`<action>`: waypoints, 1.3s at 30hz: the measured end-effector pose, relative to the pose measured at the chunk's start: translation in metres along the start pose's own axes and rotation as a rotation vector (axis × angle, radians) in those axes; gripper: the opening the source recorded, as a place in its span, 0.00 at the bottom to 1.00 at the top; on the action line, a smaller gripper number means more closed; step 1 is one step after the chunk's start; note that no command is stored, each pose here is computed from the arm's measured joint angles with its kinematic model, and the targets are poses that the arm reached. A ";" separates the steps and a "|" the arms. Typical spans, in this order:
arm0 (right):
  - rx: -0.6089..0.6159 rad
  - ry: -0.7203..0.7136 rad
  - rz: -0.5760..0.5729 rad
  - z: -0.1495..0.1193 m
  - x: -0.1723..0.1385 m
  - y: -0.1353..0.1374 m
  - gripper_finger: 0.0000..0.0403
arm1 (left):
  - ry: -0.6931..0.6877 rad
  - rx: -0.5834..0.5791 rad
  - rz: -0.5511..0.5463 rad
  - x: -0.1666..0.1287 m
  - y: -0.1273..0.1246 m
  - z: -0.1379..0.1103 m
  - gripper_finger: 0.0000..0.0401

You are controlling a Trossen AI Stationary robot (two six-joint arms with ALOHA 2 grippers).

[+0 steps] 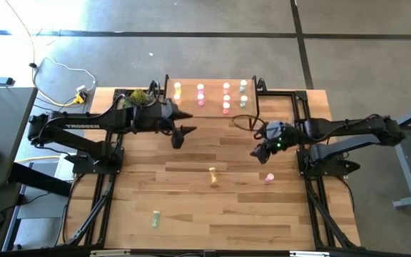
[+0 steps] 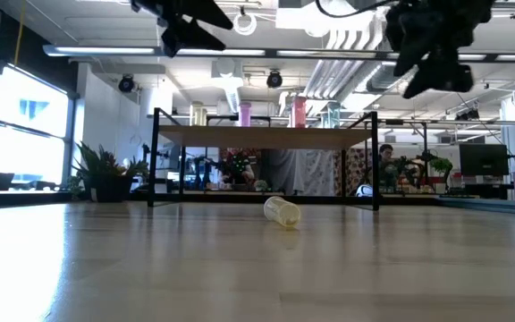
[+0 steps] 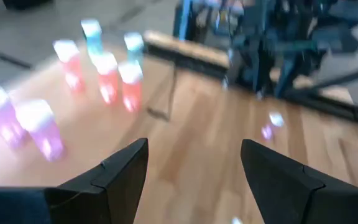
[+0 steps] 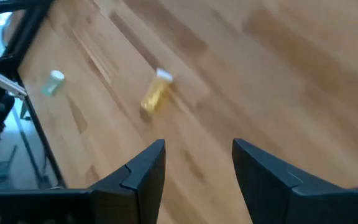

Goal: Pick and place medicine bottles onto shelf by color
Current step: Put the blue pill bottle on the shelf

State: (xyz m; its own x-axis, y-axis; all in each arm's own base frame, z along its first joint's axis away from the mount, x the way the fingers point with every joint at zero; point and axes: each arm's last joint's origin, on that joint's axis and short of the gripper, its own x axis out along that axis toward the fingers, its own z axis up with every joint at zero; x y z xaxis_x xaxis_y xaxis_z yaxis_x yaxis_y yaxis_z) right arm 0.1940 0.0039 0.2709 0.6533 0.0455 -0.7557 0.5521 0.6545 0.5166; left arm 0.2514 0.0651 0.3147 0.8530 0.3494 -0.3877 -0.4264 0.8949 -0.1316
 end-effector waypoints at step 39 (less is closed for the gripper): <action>0.215 -0.013 -0.155 -0.040 -0.003 0.011 0.44 | 0.722 -0.780 0.112 -0.084 -0.142 -0.123 0.61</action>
State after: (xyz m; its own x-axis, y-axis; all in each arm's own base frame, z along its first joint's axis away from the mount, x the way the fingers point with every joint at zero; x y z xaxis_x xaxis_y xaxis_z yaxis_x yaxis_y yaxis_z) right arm 0.1778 0.0414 0.2629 0.5583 -0.0540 -0.8279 0.7425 0.4776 0.4696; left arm 0.2032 -0.1256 0.2543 0.5256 -0.0574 -0.8488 -0.7845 0.3532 -0.5097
